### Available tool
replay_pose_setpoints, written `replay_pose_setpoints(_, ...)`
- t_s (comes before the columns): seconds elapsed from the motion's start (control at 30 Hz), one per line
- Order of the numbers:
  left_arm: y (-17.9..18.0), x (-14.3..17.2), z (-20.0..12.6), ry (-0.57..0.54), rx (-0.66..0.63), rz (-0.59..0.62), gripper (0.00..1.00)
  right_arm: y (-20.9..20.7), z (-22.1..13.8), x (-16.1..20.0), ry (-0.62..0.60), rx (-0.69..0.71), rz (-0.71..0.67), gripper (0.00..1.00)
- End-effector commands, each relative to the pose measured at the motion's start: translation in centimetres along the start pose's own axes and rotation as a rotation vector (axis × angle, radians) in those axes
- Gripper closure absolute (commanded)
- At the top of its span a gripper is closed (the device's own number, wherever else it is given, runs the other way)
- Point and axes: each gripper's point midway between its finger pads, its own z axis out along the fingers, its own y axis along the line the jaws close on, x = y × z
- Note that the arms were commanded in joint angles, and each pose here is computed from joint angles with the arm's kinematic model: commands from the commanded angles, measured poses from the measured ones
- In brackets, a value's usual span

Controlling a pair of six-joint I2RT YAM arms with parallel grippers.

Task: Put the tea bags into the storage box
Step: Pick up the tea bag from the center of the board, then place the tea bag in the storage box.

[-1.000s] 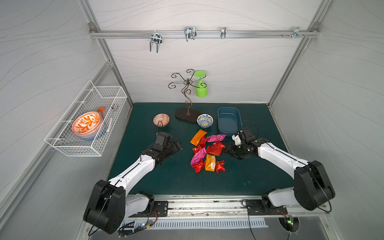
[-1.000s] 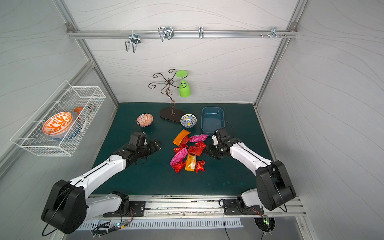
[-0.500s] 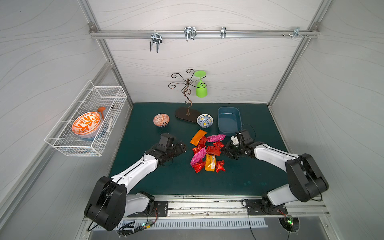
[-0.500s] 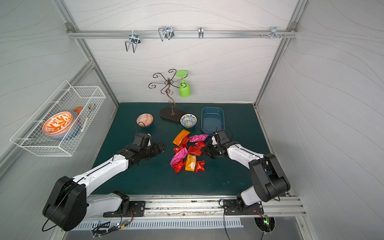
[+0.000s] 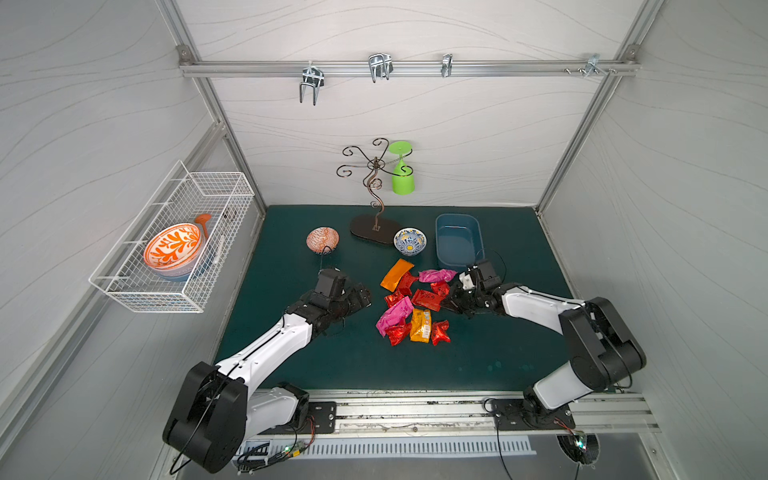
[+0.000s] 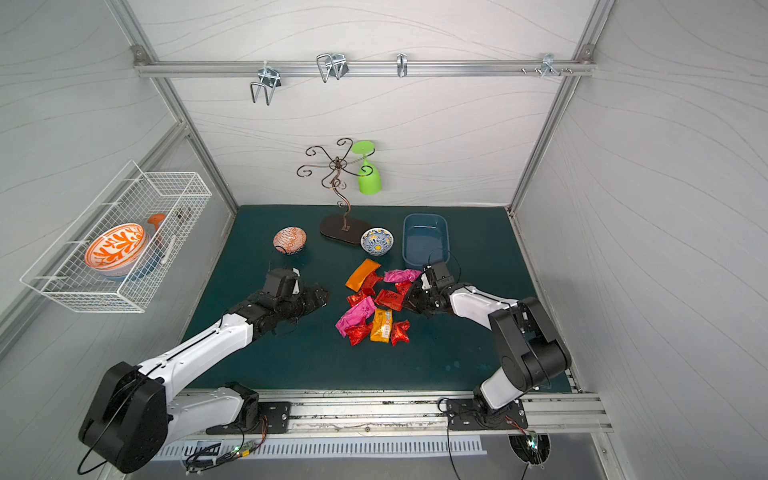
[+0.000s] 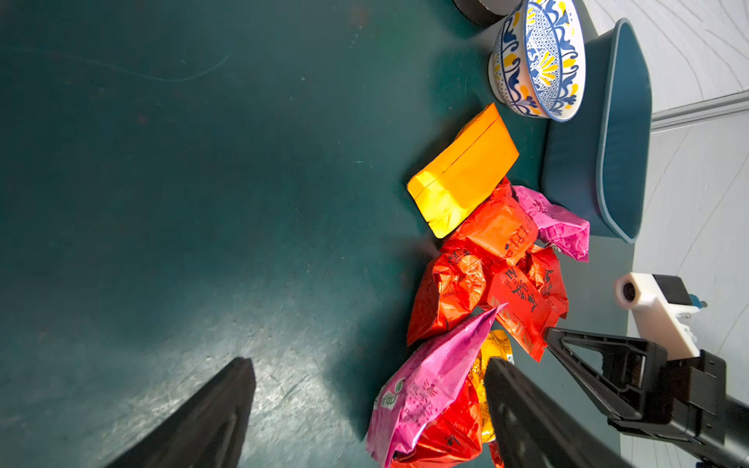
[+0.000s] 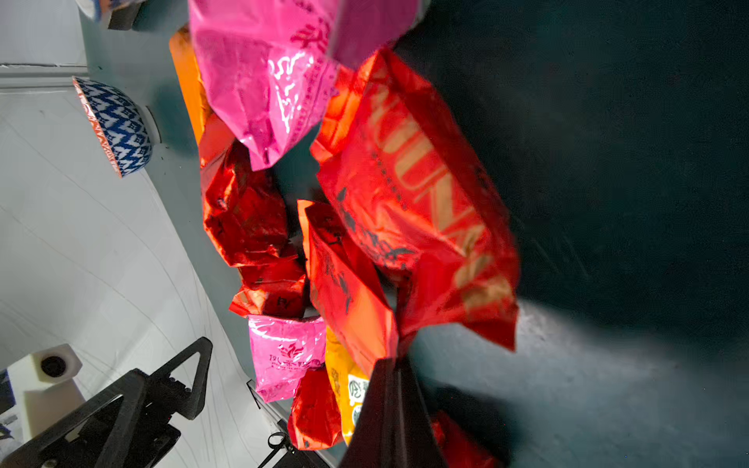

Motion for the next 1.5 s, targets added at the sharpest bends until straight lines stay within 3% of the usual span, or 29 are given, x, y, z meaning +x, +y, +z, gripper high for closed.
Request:
replay_pose_setpoints(0.0, -0.9, -0.7, -0.4, -0.030, 0.031, 0.014, 0.07, 0.2, -1.3, 0.6, -0.009, 0.009, -0.045, 1.00)
replay_pose_setpoints(0.43, -1.2, -0.6, -0.3, -0.019, 0.038, 0.006, 0.07, 2.8, -7.9, 3.6, 0.008, -0.065, -0.192, 1.00)
replay_pose_setpoints(0.9, -1.3, -0.7, -0.5, -0.020, 0.035, 0.003, 0.07, 7.5, -10.7, 0.4, -0.050, -0.152, -0.291, 1.00)
replay_pose_setpoints(1.2, -1.1, -0.6, 0.0, -0.010, 0.032, 0.001, 0.07, 10.3, -14.1, -7.3, -0.240, -0.224, -0.309, 1.00)
replay_pose_setpoints(1.33, -1.1, -0.4, 0.3, 0.007, 0.030, 0.003, 0.07, 9.6, -13.3, -12.6, -0.300, -0.222, -0.274, 1.00)
replay_pose_setpoints(1.47, -0.9, -0.2, 0.4, 0.006, 0.024, 0.002, 0.07, 8.1, -11.0, -17.0, -0.283, -0.185, -0.245, 1.00)
